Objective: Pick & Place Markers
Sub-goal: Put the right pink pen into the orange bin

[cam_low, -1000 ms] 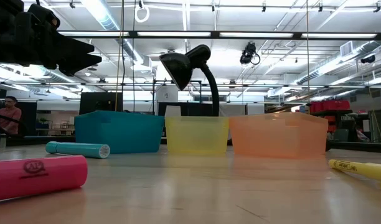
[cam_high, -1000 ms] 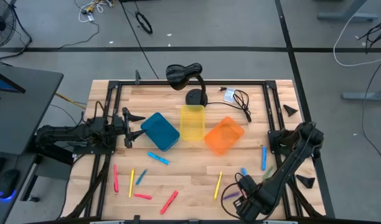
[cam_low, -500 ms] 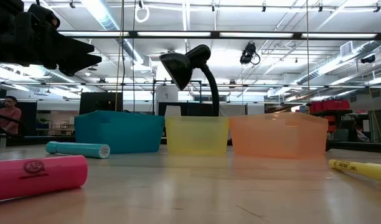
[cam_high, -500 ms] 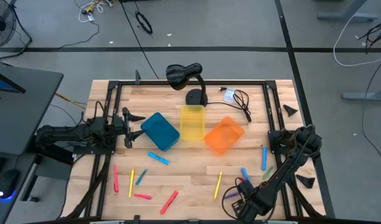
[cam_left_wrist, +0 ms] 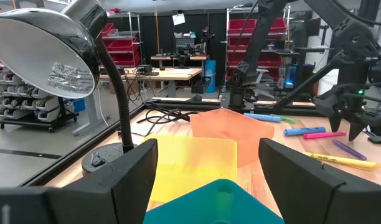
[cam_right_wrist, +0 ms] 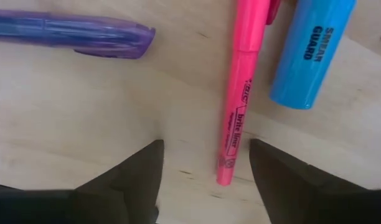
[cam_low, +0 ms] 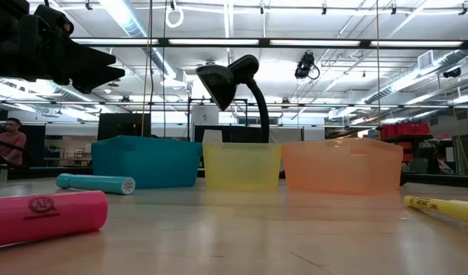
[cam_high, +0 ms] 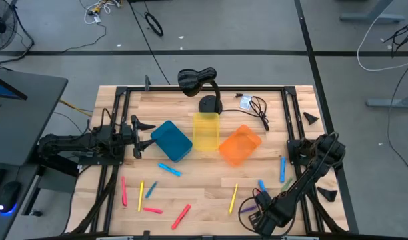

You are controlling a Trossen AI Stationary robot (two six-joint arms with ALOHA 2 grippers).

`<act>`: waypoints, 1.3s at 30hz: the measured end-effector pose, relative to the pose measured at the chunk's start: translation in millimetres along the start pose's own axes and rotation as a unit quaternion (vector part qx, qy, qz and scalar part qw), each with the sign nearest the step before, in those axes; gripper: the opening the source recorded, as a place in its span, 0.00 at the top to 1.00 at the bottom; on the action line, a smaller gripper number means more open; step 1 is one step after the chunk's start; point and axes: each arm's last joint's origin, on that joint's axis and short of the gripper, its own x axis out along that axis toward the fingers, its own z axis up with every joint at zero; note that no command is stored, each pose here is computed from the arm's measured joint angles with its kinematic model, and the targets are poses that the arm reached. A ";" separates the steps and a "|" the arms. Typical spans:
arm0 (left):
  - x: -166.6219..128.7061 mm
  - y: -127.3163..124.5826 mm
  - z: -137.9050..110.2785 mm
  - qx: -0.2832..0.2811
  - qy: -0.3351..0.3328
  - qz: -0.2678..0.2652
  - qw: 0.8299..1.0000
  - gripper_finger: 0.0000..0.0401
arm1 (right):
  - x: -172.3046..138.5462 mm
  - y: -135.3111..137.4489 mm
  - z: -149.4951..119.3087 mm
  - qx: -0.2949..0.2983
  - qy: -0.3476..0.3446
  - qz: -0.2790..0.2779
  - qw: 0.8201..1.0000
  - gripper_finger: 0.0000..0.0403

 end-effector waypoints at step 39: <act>0.0 0.0 -0.1 0.000 0.000 0.000 1.000 0.29 | -23.7 -12.9 5.0 0.061 -0.028 0.006 0.998 0.96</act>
